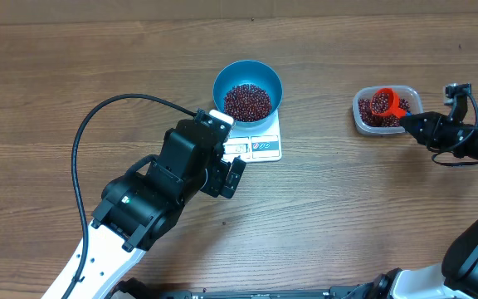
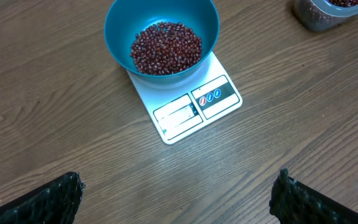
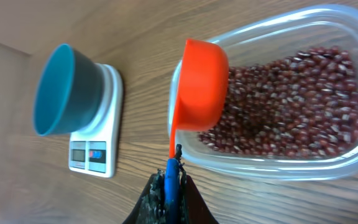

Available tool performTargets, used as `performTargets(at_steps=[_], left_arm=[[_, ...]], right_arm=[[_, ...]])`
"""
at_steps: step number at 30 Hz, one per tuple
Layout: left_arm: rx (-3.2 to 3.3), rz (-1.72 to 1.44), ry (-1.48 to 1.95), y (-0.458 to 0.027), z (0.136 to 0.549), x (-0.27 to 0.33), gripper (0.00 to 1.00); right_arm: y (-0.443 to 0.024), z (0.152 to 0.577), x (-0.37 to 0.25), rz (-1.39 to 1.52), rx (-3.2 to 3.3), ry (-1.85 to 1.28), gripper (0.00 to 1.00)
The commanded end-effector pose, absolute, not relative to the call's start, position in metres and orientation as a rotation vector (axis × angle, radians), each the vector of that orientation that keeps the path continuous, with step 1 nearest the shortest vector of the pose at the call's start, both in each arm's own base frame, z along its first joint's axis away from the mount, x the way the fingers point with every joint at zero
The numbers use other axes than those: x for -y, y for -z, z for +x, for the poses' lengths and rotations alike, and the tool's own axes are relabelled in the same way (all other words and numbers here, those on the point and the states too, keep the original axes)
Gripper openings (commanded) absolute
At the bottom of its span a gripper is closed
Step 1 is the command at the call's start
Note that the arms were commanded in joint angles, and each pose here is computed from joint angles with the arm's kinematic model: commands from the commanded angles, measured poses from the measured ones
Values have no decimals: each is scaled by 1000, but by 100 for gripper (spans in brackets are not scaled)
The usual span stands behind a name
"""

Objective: Scoop item into bowl and weigh 150g on scale
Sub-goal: 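Lower the red scoop into the beans and scoop with the right gripper, then lift the filled scoop and carry it left over the teal bowl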

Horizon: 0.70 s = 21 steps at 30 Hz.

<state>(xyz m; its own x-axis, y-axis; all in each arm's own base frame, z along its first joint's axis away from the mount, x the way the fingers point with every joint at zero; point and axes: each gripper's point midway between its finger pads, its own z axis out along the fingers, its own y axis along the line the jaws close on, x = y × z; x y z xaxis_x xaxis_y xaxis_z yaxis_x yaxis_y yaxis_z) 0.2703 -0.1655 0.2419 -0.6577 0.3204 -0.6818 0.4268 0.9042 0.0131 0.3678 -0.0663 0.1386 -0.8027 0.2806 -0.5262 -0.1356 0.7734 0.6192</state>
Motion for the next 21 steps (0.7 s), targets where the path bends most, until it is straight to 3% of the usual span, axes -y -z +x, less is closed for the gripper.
performTargets(at_steps=[1,21], left_arm=[[-2331,536,174,-244,273,164,100],[-2331,536,174,-244,273,164,100]], right_arm=[[-154,369,53,86,-2255,-1020,4],[-181,371,-33,-182,-2147,-1288,4]])
